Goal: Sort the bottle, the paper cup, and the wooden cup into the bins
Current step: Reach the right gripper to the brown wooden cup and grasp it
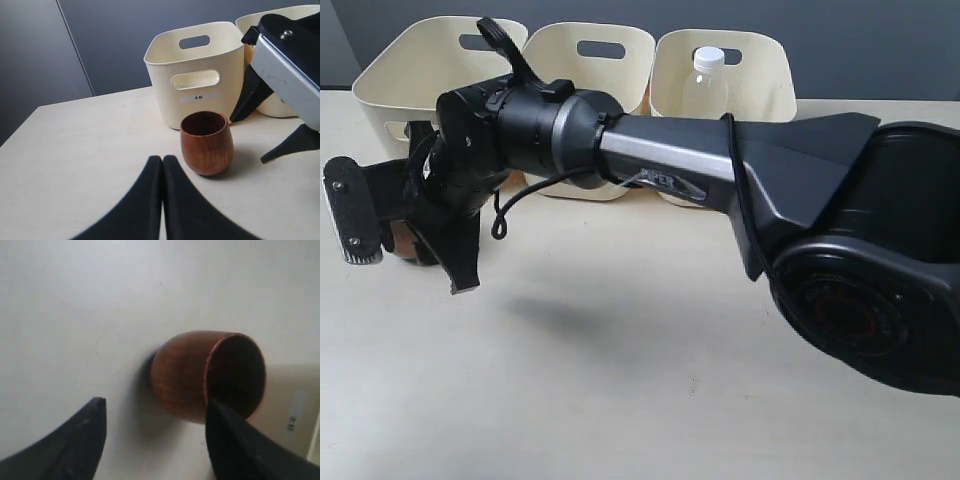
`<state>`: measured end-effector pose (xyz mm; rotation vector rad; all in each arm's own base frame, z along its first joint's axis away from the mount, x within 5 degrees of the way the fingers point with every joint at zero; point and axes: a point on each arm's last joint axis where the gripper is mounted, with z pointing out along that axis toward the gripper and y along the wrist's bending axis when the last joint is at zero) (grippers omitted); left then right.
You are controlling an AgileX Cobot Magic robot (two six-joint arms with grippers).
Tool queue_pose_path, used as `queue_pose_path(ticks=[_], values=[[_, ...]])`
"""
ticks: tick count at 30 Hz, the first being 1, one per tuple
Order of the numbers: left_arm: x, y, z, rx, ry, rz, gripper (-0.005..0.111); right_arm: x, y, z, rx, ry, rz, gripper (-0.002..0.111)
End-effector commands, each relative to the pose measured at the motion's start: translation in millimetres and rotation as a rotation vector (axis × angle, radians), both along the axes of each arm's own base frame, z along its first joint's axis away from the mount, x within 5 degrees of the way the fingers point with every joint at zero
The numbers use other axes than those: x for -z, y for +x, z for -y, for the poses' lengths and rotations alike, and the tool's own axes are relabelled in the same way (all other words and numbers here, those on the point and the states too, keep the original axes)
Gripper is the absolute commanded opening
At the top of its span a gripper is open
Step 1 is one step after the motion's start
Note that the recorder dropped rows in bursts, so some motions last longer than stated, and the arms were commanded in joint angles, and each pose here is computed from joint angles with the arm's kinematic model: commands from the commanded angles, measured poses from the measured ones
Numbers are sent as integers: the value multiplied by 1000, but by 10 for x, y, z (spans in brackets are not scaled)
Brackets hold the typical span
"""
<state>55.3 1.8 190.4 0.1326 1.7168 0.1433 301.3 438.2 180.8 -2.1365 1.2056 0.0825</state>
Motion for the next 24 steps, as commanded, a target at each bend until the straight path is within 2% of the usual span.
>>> queue_pose_path(ticks=[1,10,24], values=[[-18,2,3,4,-4,5,0,-47,49,-63,-17,66,95,58],[-18,2,3,4,-4,5,0,212,139,-138,-18,92,171,58],[-18,2,3,4,-4,5,0,194,199,-124,18,116,104,58]])
